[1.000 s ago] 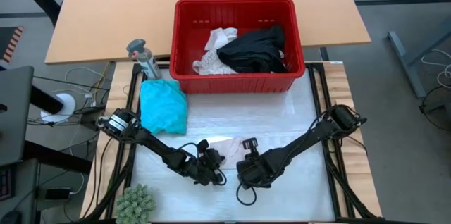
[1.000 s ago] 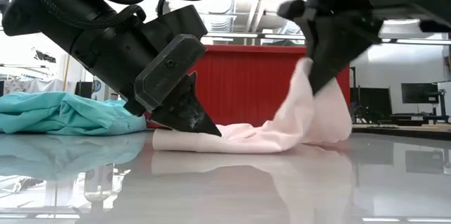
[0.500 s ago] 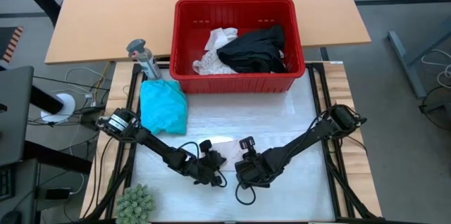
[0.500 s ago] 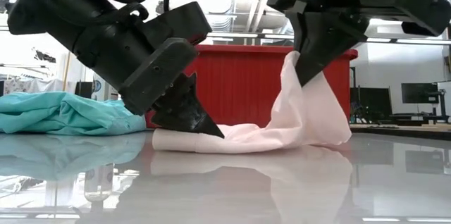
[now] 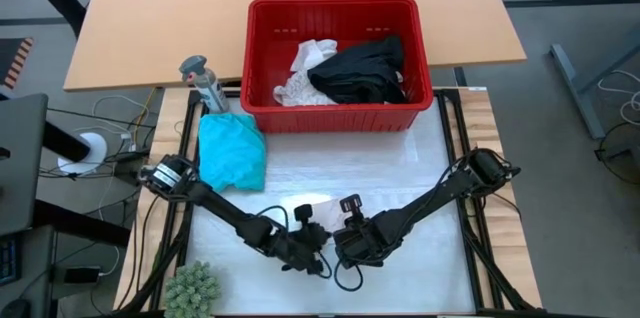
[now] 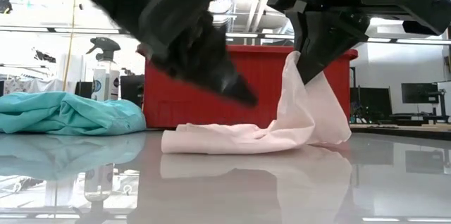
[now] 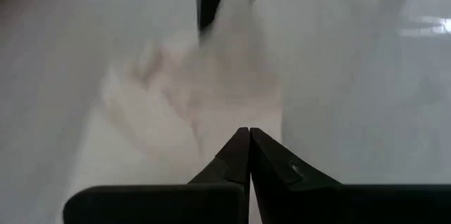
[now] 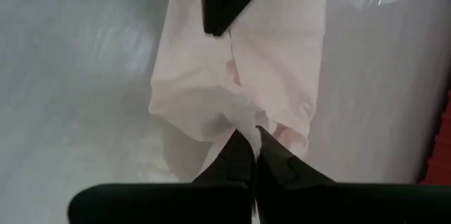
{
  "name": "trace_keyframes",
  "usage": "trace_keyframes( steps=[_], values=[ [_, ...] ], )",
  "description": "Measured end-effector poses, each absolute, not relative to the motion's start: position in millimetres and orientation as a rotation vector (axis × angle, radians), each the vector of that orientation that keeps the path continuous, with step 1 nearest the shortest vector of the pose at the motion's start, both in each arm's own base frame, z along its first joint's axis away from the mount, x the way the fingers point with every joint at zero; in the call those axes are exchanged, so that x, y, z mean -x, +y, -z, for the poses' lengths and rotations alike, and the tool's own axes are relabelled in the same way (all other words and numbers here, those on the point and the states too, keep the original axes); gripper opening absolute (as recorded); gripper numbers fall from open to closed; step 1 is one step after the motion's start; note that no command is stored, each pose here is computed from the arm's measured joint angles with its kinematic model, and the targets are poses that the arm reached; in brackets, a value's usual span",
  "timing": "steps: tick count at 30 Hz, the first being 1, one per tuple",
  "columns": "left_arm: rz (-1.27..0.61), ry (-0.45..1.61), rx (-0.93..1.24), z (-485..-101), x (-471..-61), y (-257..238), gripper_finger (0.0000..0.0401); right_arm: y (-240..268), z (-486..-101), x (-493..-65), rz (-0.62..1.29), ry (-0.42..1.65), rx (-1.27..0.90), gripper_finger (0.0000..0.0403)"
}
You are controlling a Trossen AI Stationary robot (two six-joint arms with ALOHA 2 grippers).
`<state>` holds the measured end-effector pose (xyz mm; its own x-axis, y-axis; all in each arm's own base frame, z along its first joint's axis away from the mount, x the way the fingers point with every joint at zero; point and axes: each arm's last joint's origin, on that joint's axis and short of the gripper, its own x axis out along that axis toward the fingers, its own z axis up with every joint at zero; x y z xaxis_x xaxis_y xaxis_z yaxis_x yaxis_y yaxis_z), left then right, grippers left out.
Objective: Fold laundry
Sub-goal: Fold the white underwear
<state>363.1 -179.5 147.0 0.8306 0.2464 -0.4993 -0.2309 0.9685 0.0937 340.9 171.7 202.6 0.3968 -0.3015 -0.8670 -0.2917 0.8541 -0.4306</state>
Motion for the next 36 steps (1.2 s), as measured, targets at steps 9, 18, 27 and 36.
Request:
trace_keyframes(
  steps=[9, 18, 27, 36],
  values=[
    [-0.438, 0.444, 0.029, -118, -368, -174, 0.0, 172, -203, -341, 0.006, 1.181, 0.58, 0.0031],
    [-0.424, 0.501, 0.062, -105, -372, -167, 0.0, 173, -202, -339, 0.003, 1.198, 0.545, 0.0064],
    [-0.369, 0.641, -0.001, -94, -360, -168, 0.0, 175, -186, -326, -0.02, 1.301, 0.408, 0.0108],
    [-0.307, 0.737, -0.14, -91, -355, -168, 0.0, 178, -167, -316, 0.012, 1.298, 0.378, 0.0191]
  ],
)
